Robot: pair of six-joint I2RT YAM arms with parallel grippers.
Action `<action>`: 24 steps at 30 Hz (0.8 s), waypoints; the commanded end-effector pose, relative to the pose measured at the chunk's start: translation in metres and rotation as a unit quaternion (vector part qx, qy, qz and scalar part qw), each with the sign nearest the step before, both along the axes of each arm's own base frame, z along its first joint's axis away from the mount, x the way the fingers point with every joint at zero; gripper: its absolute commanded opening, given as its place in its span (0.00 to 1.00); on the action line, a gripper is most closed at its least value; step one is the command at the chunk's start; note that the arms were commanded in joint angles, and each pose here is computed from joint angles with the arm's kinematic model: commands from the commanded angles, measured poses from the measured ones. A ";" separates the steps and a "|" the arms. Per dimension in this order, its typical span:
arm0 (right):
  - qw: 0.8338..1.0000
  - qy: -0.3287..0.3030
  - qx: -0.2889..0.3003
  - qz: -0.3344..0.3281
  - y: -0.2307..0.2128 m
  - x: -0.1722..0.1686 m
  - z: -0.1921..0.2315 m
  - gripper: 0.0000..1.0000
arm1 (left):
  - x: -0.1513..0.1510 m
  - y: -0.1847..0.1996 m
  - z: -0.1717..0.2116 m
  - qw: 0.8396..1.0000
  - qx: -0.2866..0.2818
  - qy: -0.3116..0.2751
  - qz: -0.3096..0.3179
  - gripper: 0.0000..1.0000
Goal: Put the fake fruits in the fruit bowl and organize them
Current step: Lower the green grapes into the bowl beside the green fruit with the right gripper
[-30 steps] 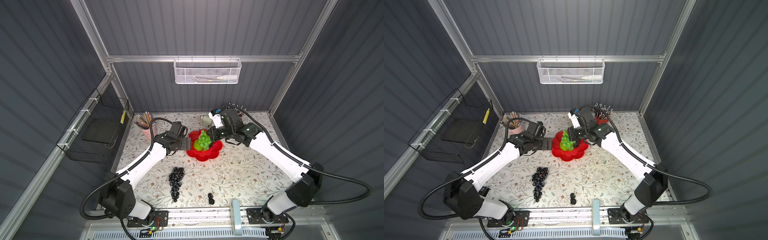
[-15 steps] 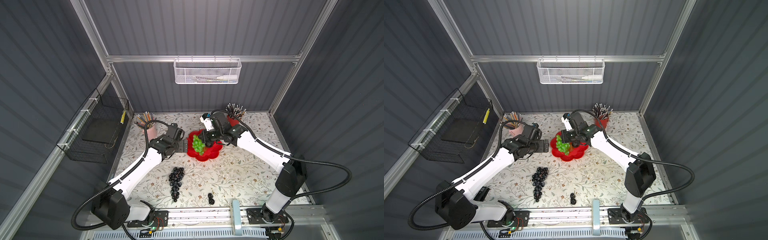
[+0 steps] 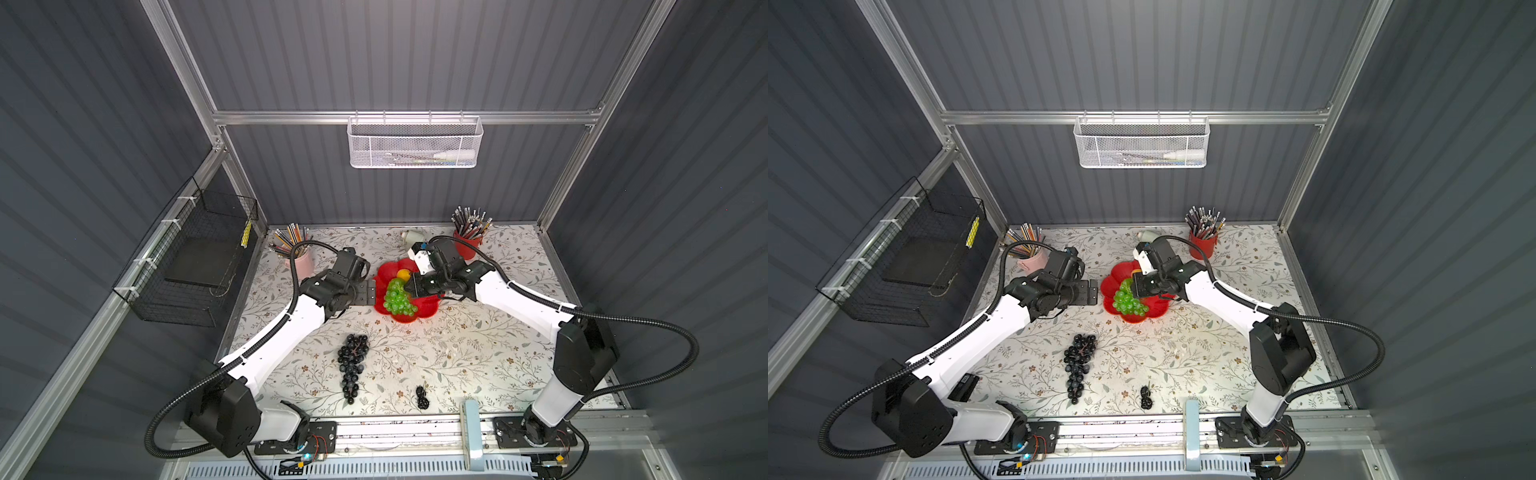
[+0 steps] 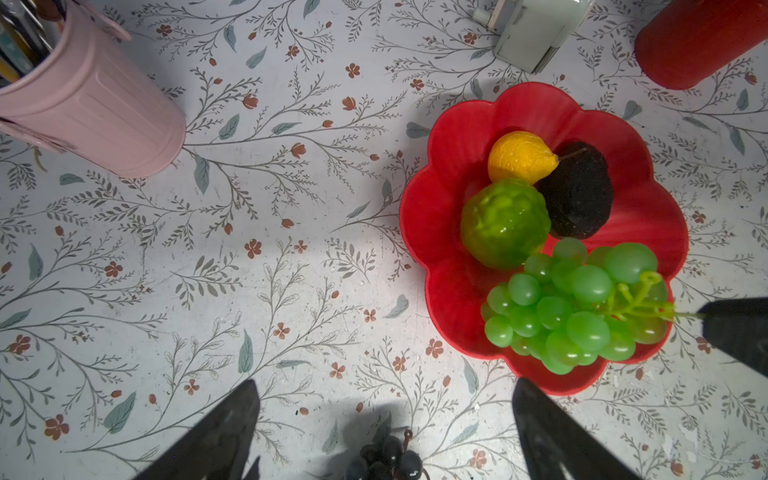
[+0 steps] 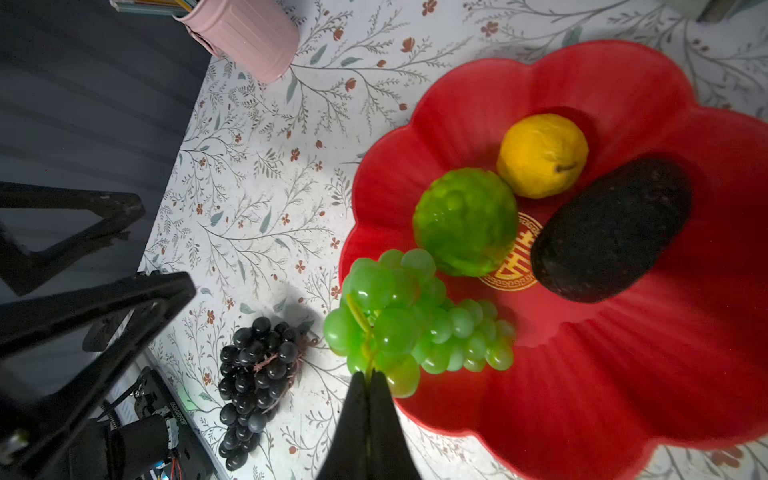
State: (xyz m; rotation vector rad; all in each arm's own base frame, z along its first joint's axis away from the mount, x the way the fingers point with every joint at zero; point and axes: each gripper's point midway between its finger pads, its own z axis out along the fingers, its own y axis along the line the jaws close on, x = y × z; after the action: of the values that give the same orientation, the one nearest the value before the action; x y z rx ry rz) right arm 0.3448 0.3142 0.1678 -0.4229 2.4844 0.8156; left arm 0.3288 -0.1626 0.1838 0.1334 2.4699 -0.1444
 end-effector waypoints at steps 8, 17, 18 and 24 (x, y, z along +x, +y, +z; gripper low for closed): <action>0.999 -0.029 -0.006 -0.019 -0.040 0.016 0.001 0.00 | 0.007 -0.005 0.000 1.000 -0.006 0.007 0.007 0.95; 0.998 -0.039 -0.034 -0.024 -0.061 0.012 -0.010 0.00 | 0.012 -0.010 -0.004 1.000 -0.005 0.016 0.003 0.95; 0.998 -0.041 -0.035 -0.021 -0.062 0.010 -0.010 0.00 | 0.012 -0.010 -0.005 1.000 -0.006 0.017 0.004 0.95; 0.996 -0.051 -0.063 -0.034 -0.075 0.010 -0.010 0.00 | 0.014 -0.013 -0.008 1.000 -0.007 0.022 0.001 0.95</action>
State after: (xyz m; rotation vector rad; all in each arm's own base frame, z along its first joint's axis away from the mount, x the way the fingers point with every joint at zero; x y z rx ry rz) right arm 0.3537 0.2485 0.1553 -0.3993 2.4571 0.6599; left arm 0.3398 -0.1719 0.1712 0.1452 2.5102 -0.1360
